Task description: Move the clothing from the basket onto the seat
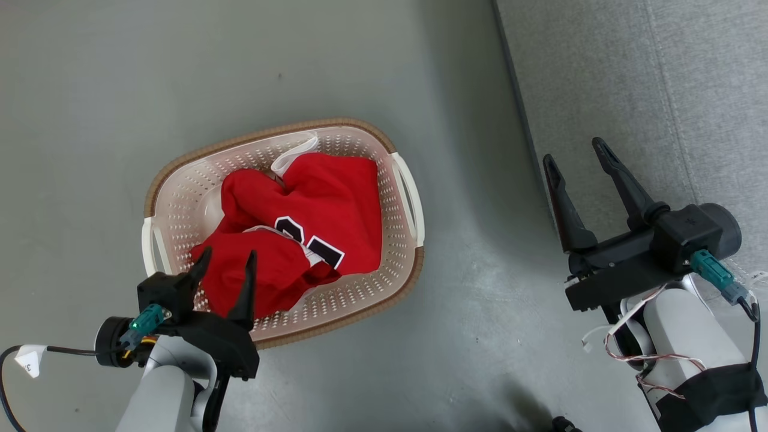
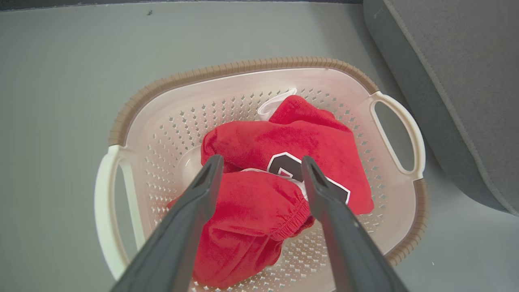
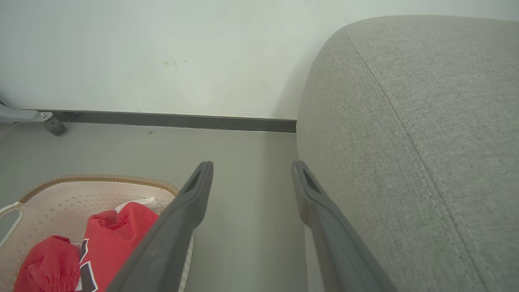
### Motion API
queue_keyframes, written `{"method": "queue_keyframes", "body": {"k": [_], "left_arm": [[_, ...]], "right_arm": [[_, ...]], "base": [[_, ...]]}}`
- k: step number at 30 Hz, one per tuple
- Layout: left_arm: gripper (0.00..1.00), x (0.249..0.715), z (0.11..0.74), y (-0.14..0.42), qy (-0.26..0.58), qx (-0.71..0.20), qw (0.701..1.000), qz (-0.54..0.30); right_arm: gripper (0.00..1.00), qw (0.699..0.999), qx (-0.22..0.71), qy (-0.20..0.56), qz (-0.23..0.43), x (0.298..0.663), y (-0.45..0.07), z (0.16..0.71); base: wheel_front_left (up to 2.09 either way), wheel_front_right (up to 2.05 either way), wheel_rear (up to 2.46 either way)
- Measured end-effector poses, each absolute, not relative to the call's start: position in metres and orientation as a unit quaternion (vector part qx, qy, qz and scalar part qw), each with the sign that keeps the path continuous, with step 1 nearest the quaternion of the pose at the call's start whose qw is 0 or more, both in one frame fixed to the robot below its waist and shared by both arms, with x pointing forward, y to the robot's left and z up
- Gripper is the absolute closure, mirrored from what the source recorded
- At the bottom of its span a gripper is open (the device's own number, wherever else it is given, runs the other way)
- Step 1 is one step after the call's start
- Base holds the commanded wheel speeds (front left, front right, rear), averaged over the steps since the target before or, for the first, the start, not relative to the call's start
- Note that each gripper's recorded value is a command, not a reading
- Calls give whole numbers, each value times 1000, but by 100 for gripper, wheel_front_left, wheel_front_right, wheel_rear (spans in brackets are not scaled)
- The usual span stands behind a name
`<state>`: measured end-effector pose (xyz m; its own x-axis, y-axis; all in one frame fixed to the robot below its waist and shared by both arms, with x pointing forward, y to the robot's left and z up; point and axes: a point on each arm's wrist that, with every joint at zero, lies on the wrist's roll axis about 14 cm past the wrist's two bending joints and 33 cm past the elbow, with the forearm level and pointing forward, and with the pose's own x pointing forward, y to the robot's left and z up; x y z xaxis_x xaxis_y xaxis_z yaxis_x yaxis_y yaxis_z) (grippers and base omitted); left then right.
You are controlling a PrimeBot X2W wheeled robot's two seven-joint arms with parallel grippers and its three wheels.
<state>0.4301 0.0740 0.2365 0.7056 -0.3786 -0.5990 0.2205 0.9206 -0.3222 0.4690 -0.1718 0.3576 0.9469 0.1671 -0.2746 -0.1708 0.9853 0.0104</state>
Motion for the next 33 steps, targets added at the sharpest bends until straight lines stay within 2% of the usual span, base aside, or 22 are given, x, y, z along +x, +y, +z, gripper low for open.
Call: {"method": "queue_keyframes", "body": {"k": [7,33], "left_arm": [[0,417,219,79,389,-109,901,-160],[0,426,172,64,474,-67,862,-167]], "right_arm": [[0,985,-9,143,99,473,-165,350],[0,980,-3,177,94,467,-168,321]], "base": [[0,0,0],[0,0,0]]}}
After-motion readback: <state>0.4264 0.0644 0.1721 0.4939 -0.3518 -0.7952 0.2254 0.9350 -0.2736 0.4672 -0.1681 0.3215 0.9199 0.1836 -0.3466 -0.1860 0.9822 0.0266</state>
